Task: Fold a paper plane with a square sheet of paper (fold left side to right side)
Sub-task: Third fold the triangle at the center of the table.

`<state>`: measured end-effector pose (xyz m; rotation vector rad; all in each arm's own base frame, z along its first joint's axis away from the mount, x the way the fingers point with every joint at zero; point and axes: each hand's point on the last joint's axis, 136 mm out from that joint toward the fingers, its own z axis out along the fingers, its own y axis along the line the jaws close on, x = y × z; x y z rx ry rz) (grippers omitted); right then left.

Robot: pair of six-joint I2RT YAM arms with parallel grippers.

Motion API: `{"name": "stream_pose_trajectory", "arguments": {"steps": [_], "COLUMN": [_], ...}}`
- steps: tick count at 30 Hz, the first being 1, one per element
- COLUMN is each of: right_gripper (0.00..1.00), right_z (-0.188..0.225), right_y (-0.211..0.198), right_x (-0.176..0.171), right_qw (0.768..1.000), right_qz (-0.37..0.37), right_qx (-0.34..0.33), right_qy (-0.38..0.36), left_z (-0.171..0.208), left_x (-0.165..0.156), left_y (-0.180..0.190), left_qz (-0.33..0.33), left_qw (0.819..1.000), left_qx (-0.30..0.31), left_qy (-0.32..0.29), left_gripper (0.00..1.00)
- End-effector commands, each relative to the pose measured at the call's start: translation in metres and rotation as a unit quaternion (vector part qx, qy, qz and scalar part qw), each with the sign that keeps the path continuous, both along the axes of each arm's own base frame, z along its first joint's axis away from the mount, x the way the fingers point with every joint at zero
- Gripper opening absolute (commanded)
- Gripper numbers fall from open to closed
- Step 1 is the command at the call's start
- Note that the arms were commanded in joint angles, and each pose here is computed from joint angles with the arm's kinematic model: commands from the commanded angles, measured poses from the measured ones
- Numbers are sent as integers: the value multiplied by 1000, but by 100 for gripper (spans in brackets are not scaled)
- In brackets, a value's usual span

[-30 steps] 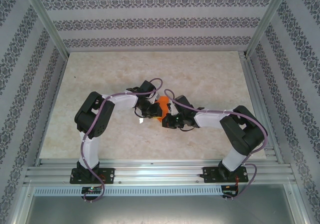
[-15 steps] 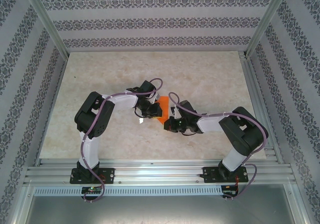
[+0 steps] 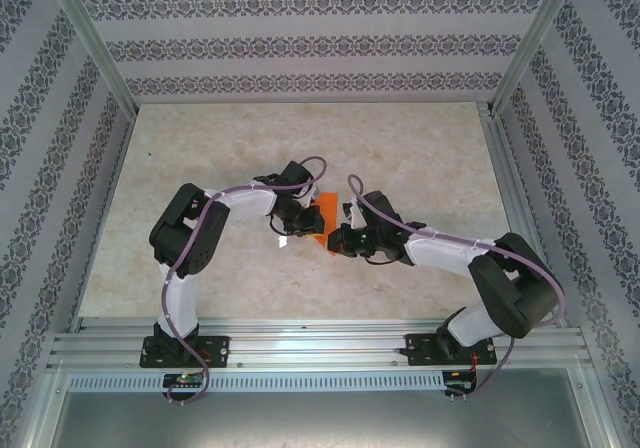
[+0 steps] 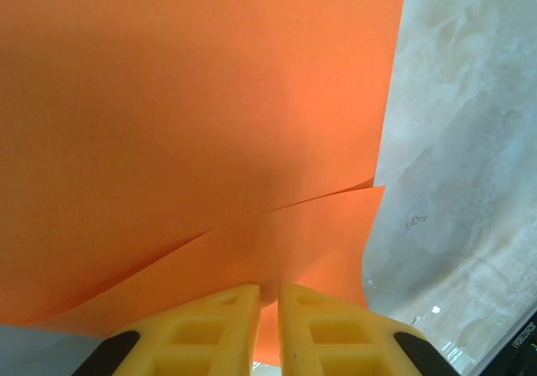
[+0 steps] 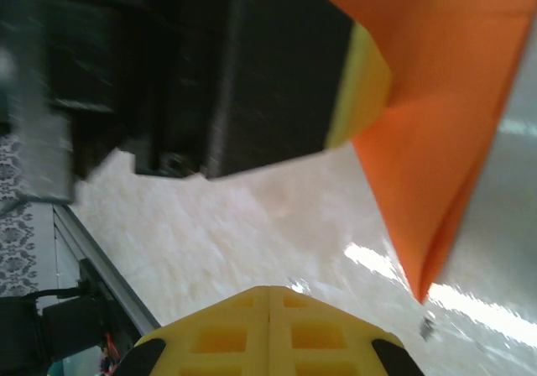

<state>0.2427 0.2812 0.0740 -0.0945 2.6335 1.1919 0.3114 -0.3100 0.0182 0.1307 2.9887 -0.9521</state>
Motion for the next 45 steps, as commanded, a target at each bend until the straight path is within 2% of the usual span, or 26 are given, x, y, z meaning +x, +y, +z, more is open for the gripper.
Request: {"name": "stream_pose_trajectory", "arguments": {"steps": [1, 10, 21, 27, 34, 39, 45], "right_gripper": [3, 0, 0, 0, 0, 0, 0], "right_z": [-11, -44, -51, -59, -85, -94, -97], "right_y": [-2, -4, 1, 10, -21, -38, -52], "right_x": [12, 28, 27, 18, 0, -22, -45], "right_qw": [999, 991, 988, 987, 979, 974, 970], "right_qz": [-28, -112, -124, -117, -132, -111, -93], "right_qx": [-17, -32, -36, -36, -96, -144, -173], "right_qy": [19, 70, 87, 102, 125, 135, 145], "left_z": [-27, -26, -27, -27, -28, -29, -30], "left_x": [-17, -17, -17, -16, -15, -15, -14], "left_y": [15, 13, 13, 13, 13, 13, 14], "left_qz": [-5, -8, -9, -9, -10, -11, -10], "left_qw": [998, 998, 998, 998, 998, 998, 998], "left_qx": [56, 54, 55, 55, 57, 59, 63], "left_qy": [24, 24, 25, 24, 23, 23, 22], "left_gripper": [15, 15, 15, 15, 15, 15, 15]}}
